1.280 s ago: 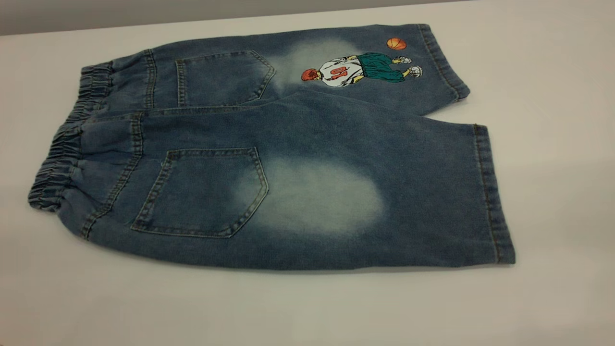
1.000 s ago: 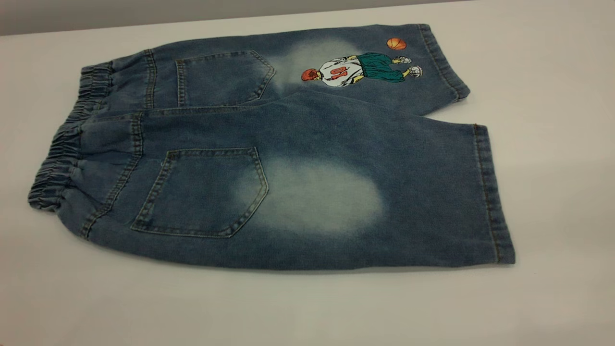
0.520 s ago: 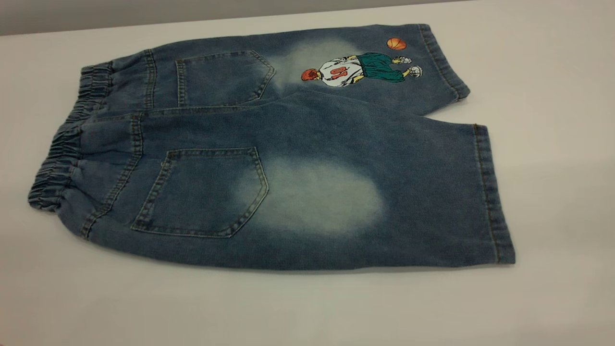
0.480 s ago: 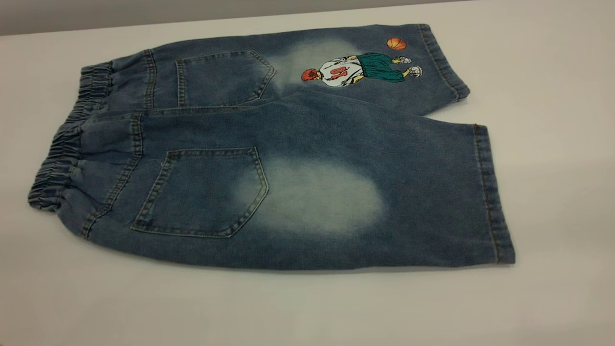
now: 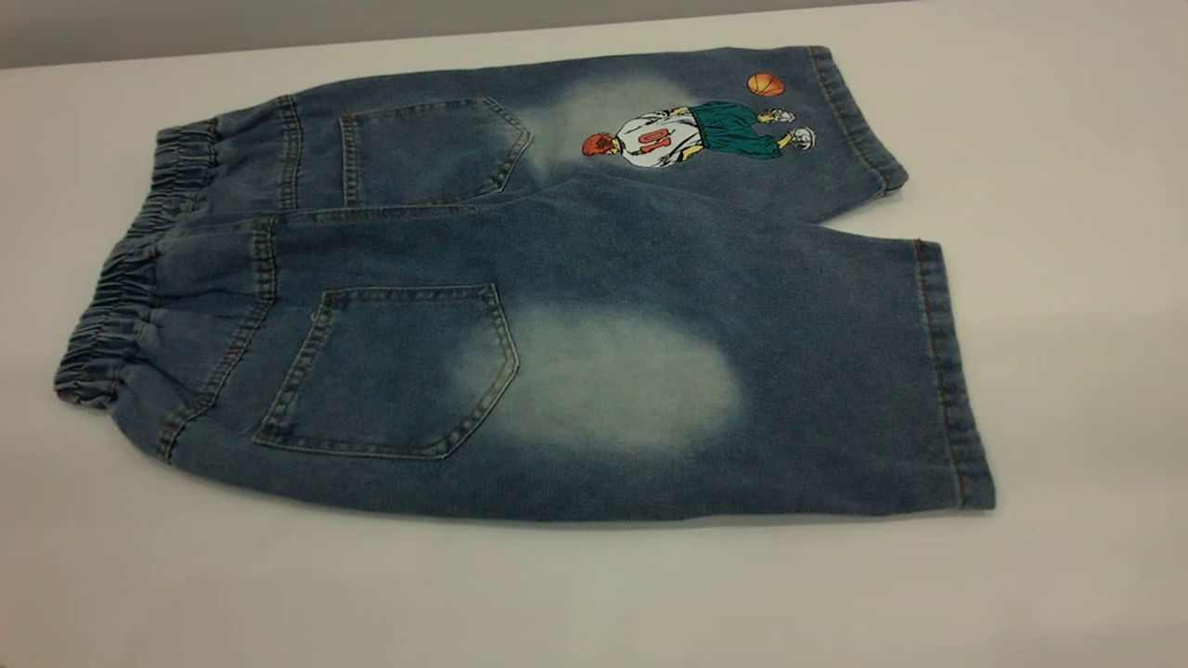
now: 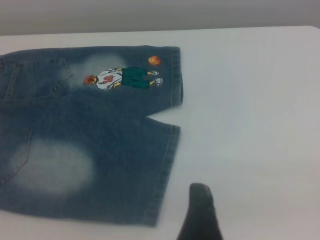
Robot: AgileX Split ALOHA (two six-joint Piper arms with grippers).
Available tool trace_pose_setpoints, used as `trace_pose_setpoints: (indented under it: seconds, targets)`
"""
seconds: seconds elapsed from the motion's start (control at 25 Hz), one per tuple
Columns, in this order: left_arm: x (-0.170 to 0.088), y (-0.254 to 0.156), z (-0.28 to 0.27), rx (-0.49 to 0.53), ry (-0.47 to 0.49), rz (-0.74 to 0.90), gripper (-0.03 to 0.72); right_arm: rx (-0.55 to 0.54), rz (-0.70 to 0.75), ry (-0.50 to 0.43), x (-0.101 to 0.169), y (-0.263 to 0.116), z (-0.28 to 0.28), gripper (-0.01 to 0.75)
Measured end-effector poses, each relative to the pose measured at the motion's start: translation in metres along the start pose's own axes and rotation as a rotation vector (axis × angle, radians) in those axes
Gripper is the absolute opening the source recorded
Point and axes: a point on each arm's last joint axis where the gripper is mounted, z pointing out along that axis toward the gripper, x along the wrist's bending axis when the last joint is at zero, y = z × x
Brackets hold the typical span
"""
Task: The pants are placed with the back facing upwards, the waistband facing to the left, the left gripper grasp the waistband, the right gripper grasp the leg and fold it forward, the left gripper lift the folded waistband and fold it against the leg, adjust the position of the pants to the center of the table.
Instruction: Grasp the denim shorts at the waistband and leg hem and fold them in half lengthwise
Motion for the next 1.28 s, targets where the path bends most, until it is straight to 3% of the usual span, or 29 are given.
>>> trace_pose_setpoints:
  seconds: [0.44, 0.56, 0.72, 0.92, 1.08, 1.28]
  targets:
    - [0.0, 0.0, 0.0, -0.003, -0.001, 0.001, 0.486, -0.016, 0.029, 0.04, 0.004, 0.002, -0.001, 0.465]
    - [0.0, 0.013, -0.004, -0.051, 0.012, 0.008, 0.486, -0.08, 0.059, 0.07, 0.007, 0.009, -0.005, 0.465]
    - [0.002, 0.033, 0.002, 0.019, 0.028, -0.002, 0.486, -0.135, 0.023, 0.055, 0.006, 0.034, -0.004, 0.465]
    - [0.009, 0.057, 0.04, 0.156, 0.081, -0.081, 0.486, 0.011, -0.004, 0.033, 0.001, 0.057, 0.039, 0.465]
    - [0.014, 0.076, 0.085, 0.181, 0.1, -0.146, 0.485, 0.143, 0.039, 0.037, -0.003, 0.066, 0.081, 0.465]
    - [0.022, 0.076, 0.153, 0.341, 0.123, -0.162, 0.485, 0.26, 0.108, 0.057, -0.005, 0.07, 0.128, 0.465]
